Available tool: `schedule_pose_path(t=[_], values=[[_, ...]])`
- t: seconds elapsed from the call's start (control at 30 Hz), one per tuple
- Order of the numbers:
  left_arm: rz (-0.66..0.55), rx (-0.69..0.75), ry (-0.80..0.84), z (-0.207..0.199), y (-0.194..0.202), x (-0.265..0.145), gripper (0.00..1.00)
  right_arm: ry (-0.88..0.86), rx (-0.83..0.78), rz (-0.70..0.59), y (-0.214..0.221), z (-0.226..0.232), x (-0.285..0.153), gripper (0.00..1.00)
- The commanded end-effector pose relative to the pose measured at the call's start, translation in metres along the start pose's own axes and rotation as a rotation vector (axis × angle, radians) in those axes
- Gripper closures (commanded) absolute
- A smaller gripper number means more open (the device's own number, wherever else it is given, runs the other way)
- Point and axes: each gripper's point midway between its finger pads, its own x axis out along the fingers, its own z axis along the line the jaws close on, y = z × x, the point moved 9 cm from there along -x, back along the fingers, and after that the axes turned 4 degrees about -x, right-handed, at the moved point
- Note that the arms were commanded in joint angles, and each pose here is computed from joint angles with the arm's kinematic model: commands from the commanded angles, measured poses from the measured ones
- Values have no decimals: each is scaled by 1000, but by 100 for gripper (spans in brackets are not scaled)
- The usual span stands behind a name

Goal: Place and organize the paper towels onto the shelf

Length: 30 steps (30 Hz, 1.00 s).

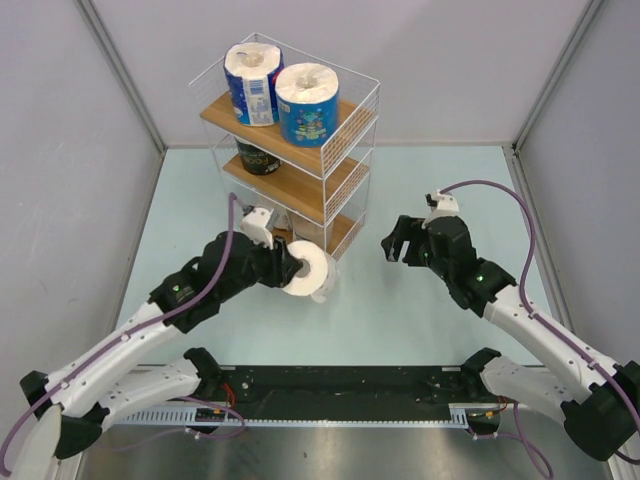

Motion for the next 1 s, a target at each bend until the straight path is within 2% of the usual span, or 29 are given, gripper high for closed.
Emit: schedule_pose_path(t=[0.0,0.3,0.5,0.7,0.97], values=[[-207,-23,-67,-4,-41,-29,59,33,18,-22,-1,-6,-5,18],[-446,-80,-185,-1,-83,-66,62,52,38,-39,1,-11,-14,19],[-591,-98,-187,-4,-107,-81,63,56,41,-42,2,-13,-17,18],[-659,-91,-193,-12,-130,-77,59,68,43,-50,1,-16,-20,19],[-673,-104,-193,-14,-147,-52,59,85,48,-62,2,-21,-24,19]])
